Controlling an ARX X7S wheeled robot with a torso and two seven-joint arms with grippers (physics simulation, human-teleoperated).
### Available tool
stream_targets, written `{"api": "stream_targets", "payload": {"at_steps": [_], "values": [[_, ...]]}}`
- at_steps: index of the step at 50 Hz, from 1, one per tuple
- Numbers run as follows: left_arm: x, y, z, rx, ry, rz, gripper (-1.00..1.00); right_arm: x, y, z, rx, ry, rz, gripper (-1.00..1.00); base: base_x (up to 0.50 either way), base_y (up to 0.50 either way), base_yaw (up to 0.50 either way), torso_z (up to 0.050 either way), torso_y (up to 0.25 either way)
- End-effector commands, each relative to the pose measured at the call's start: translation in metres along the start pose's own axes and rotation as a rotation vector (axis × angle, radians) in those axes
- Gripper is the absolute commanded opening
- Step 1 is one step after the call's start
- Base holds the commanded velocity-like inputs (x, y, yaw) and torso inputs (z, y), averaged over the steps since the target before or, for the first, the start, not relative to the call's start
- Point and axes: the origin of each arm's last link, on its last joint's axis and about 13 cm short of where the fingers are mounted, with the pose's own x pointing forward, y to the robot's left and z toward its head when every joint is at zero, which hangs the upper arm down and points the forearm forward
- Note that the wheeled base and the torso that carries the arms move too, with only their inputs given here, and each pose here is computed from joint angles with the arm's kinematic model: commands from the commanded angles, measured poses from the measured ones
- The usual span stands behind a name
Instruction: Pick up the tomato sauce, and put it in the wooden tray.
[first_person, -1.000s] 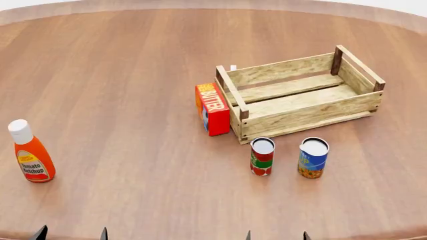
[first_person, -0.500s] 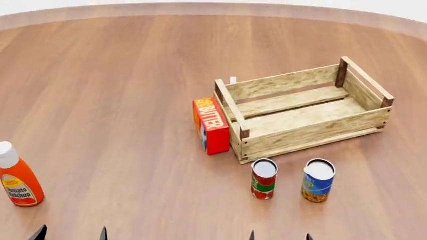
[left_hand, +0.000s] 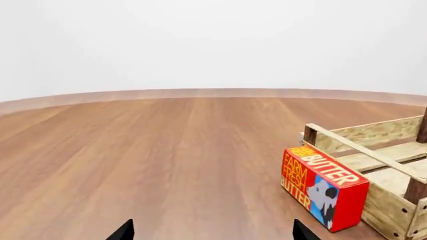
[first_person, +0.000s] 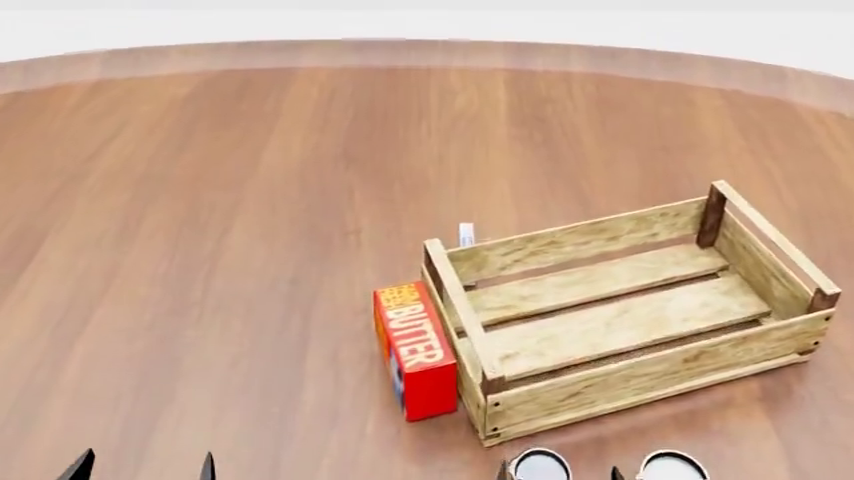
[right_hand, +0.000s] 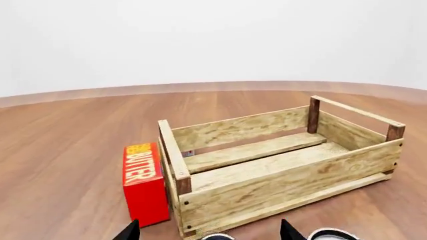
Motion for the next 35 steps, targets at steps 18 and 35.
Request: {"api": "stream_targets", "payload": {"at_steps": [18, 35], "values": [[0.0001, -0.0001, 0.0002, 0.001, 0.0, 0.001, 1.0, -0.0002, 0.0001, 0.0002, -0.006, -0.001, 0.0, 1.0, 0.5, 0.0, 0.0, 0.0, 0.001], [-0.0001, -0.0001, -0.0003, 0.001, -0.001, 0.001, 1.0, 0.0009, -0.0007, 0.0003, 0.007, -0.013, -0.037, 1.0, 0.29, 0.0, 0.0, 0.0, 0.0]]}}
